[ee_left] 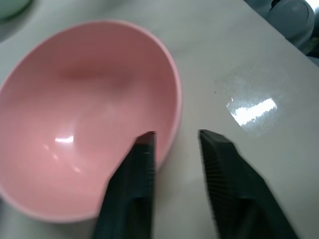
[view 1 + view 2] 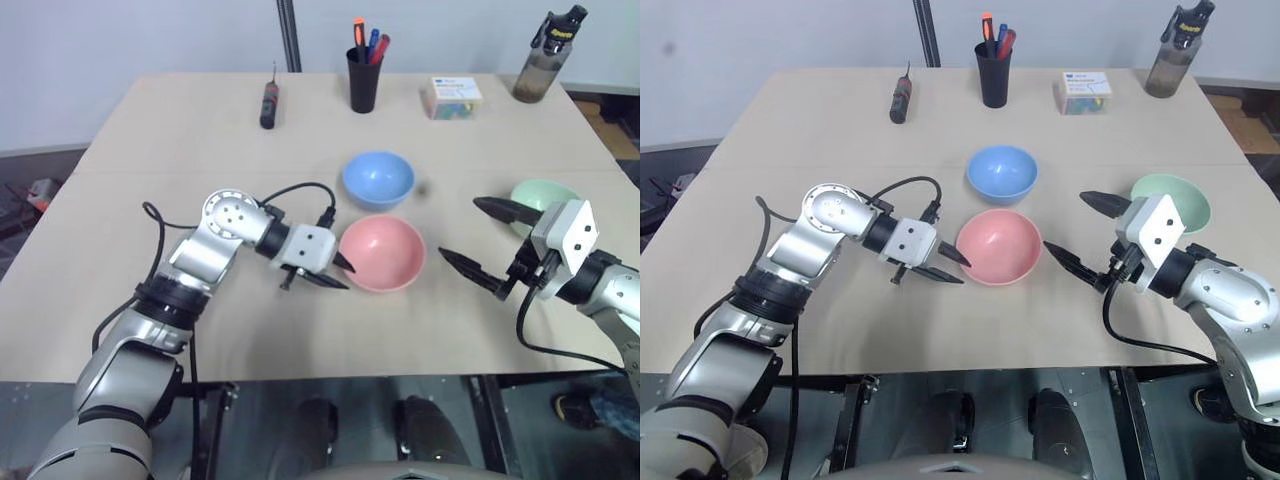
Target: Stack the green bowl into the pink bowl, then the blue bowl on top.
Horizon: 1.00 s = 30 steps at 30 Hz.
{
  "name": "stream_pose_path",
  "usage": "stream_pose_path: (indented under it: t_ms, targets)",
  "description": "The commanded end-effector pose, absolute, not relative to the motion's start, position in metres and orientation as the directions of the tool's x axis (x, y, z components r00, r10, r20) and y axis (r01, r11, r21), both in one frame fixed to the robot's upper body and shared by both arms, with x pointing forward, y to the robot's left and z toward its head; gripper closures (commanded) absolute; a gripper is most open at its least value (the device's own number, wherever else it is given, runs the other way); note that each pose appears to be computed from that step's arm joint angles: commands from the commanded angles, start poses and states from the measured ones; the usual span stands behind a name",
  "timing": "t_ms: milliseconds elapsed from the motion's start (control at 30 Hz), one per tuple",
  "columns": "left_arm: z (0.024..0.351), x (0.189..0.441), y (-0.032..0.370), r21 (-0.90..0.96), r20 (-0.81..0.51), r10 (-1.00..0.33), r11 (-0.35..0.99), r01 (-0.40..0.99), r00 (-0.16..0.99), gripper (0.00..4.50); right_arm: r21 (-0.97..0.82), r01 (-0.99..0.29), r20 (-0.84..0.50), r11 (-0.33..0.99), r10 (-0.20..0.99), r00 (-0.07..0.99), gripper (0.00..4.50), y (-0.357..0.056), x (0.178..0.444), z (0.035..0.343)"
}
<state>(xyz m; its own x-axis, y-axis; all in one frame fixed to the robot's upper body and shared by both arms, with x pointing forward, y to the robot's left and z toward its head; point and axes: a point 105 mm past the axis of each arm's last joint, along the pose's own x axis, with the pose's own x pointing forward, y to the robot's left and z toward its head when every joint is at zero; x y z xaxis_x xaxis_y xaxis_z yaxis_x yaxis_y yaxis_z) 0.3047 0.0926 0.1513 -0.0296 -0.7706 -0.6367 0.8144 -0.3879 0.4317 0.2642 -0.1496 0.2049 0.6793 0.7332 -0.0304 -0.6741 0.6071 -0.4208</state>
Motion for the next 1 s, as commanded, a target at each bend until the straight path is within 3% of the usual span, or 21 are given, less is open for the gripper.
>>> stream_pose_path:
  t_ms: [33, 133, 200, 267, 367, 567, 767, 867, 1000]
  targets:
    - [0.180, 0.308, 0.093, 0.527, -0.549, -0.835, -0.311, 0.791, 0.038, 1.27, -0.459, -0.561, -0.057, 0.689, 0.608, 0.792, 0.00, -0.175, 0.284, 0.206]
    - [0.201, 0.312, 0.091, 0.604, -0.424, -0.898, -0.184, 0.776, 0.117, 0.10, -0.469, -0.474, -0.093, 0.745, 0.492, 0.866, 0.00, -0.195, 0.300, 0.200]
    - [0.213, 0.309, 0.100, 0.606, -0.349, -0.922, -0.087, 0.791, 0.166, 0.10, -0.473, -0.412, -0.140, 0.779, 0.395, 0.908, 0.00, -0.213, 0.312, 0.193]
    - [0.227, 0.307, 0.105, 0.578, -0.193, -0.955, 0.075, 0.812, 0.226, 0.10, -0.473, -0.368, -0.179, 0.801, 0.322, 0.930, 0.00, -0.227, 0.320, 0.187]
    - [0.232, 0.306, 0.113, 0.524, -0.073, -0.947, 0.231, 0.820, 0.313, 0.10, -0.466, -0.339, -0.216, 0.817, 0.267, 0.939, 0.00, -0.237, 0.328, 0.180]
    - [0.235, 0.294, 0.124, 0.418, 0.007, -0.942, 0.307, 0.855, 0.335, 0.10, -0.458, -0.315, -0.234, 0.831, 0.229, 0.945, 0.00, -0.242, 0.341, 0.176]
    - [0.240, 0.277, 0.129, 0.348, 0.053, -0.960, 0.277, 0.896, 0.276, 0.10, -0.430, -0.286, -0.289, 0.856, 0.169, 0.942, 0.00, -0.255, 0.351, 0.162]
    - [0.241, 0.268, 0.132, 0.323, 0.048, -0.972, 0.233, 0.917, 0.230, 0.00, -0.416, -0.290, -0.318, 0.862, 0.161, 0.934, 0.69, -0.258, 0.355, 0.154]
    - [0.243, 0.266, 0.135, 0.314, 0.055, -0.971, 0.238, 0.919, 0.232, 0.00, -0.415, -0.300, -0.333, 0.859, 0.163, 0.929, 2.34, -0.259, 0.358, 0.149]
